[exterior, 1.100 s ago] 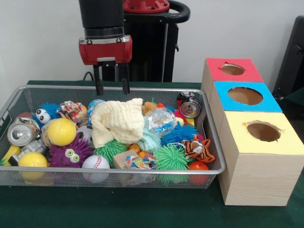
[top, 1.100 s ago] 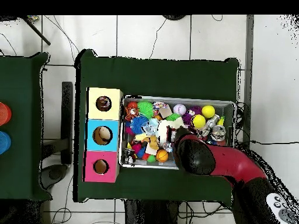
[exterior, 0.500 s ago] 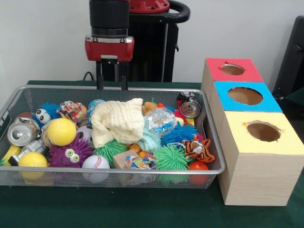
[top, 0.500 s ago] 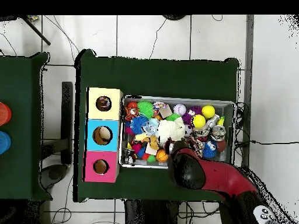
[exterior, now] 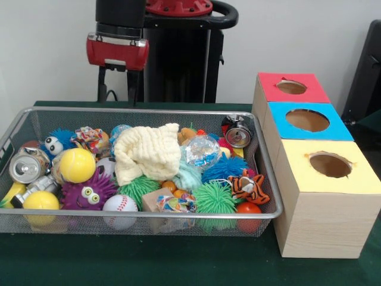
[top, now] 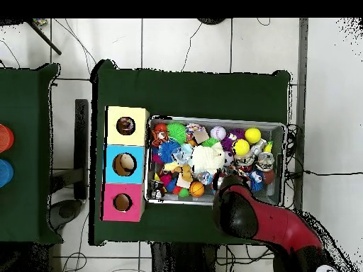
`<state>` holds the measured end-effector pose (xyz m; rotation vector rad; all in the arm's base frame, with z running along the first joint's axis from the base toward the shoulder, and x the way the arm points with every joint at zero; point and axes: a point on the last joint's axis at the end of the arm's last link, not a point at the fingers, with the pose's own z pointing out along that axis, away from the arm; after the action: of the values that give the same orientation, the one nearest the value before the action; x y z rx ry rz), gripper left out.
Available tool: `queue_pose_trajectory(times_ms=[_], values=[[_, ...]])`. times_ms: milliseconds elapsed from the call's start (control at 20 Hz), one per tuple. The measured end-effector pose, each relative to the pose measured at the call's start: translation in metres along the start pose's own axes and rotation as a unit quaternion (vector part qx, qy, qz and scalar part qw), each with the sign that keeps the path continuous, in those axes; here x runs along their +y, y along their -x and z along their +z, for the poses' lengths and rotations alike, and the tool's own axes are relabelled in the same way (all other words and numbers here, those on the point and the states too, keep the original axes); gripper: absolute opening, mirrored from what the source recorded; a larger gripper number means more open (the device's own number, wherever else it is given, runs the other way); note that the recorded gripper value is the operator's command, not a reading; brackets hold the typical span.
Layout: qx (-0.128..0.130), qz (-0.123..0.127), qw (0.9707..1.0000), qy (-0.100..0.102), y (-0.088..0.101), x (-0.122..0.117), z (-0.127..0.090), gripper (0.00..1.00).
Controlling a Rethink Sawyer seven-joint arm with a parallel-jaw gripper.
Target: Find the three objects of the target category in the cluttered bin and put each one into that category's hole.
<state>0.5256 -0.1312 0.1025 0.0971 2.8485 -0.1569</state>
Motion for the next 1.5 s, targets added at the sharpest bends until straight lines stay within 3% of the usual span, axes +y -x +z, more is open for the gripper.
queue_pose_trajectory(times_ms=[500, 1200, 1500], values=[[-0.007, 0.018, 0.9998, -0.002, 0.001, -0.009, 0.003, 1.0], [0.003, 0.055, 0.9981, 0.027, -0.008, -0.028, 0.026, 1.0], [0.01, 0.059, 0.9977, 0.032, -0.014, -0.028, 0.032, 1.0]])
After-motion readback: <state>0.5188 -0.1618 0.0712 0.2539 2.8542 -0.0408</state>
